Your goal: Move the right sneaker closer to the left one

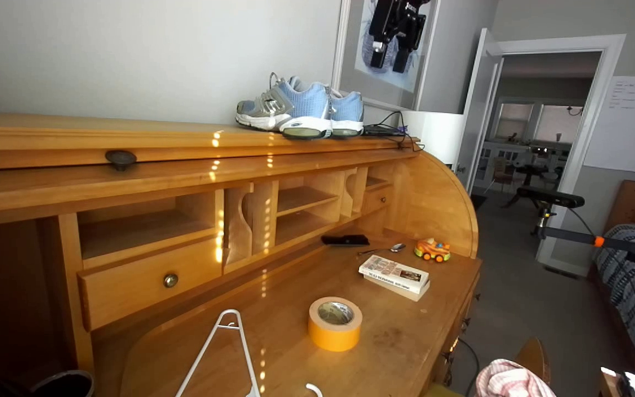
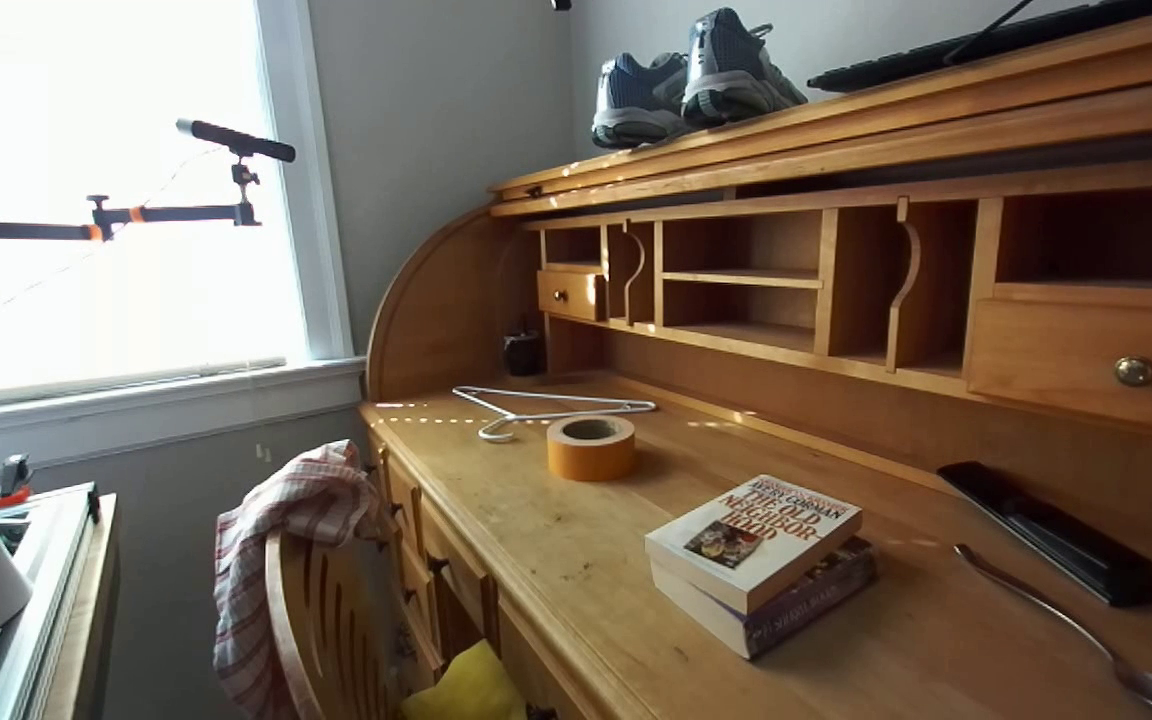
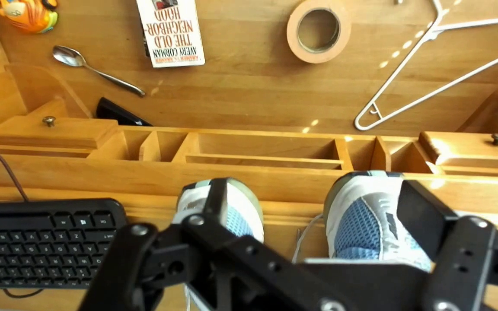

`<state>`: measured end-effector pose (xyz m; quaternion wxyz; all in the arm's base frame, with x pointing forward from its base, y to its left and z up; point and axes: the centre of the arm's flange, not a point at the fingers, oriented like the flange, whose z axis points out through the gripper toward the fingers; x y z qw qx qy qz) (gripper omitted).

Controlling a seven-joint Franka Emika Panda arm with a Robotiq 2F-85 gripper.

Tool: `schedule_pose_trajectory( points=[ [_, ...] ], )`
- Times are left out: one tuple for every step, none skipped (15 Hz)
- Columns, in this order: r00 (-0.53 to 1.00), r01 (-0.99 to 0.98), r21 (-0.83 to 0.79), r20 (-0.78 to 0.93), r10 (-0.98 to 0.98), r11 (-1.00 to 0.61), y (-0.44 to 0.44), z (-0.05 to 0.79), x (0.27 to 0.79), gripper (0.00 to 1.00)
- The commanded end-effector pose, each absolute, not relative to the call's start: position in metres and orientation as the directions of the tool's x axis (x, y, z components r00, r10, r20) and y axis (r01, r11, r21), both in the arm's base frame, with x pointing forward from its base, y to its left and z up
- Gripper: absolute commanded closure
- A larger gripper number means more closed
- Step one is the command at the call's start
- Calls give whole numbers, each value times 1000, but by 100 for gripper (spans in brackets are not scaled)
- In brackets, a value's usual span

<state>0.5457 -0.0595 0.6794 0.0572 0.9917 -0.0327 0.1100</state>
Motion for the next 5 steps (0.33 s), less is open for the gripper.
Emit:
schedule_pose_trajectory(
  points=[
    [974, -77, 107, 221, -51, -991, -59, 679, 542, 0],
    [973, -77, 107, 225, -51, -991, -59, 681, 542, 0],
    [973, -76, 107, 226, -50, -991, -59, 682, 543, 0],
    [973, -76, 107, 225, -50, -991, -59, 681, 544, 0],
    [973, -76, 107, 223, -50, -991, -59, 680, 544, 0]
  ],
)
